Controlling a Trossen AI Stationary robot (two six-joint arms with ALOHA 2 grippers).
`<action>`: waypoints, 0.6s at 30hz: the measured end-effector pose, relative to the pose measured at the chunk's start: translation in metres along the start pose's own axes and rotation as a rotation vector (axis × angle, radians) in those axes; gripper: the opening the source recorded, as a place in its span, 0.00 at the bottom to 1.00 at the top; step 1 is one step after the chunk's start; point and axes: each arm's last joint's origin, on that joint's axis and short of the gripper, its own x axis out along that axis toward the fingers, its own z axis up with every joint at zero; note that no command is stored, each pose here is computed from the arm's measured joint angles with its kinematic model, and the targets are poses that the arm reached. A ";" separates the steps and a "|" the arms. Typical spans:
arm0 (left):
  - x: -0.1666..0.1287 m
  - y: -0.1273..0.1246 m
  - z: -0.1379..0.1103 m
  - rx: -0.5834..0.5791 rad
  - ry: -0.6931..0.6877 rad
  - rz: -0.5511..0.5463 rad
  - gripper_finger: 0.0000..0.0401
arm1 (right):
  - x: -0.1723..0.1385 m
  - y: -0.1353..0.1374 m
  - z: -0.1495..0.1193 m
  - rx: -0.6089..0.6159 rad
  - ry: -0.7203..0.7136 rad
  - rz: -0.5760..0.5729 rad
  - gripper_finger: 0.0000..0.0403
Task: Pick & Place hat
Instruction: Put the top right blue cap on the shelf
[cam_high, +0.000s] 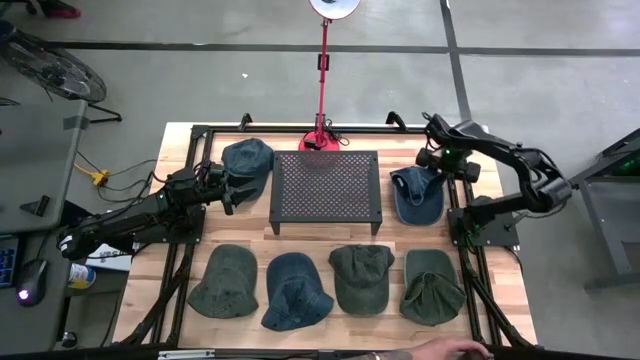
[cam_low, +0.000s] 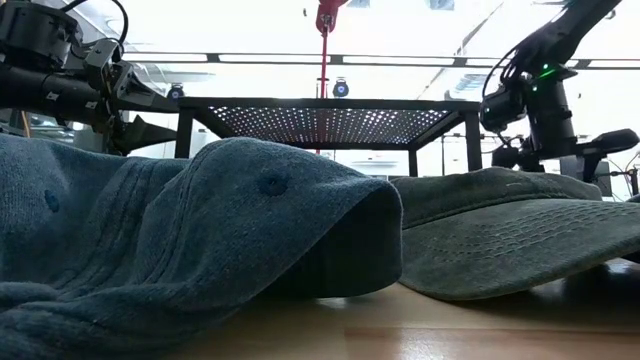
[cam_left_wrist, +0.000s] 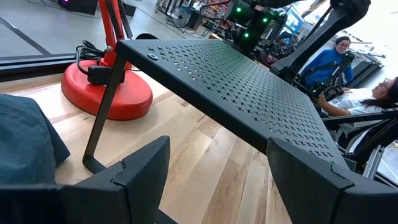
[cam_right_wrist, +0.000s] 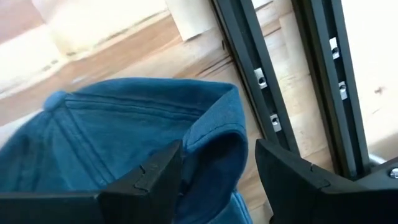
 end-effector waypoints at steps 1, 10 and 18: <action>0.000 0.000 0.000 0.000 0.000 0.000 0.66 | 0.002 0.001 0.000 -0.013 0.005 -0.008 0.49; 0.000 0.000 0.000 0.000 0.000 0.000 0.66 | 0.010 0.008 0.004 -0.037 0.015 -0.012 0.49; 0.000 0.000 0.000 0.000 0.000 0.000 0.66 | -0.012 -0.004 -0.001 0.058 -0.076 0.078 0.49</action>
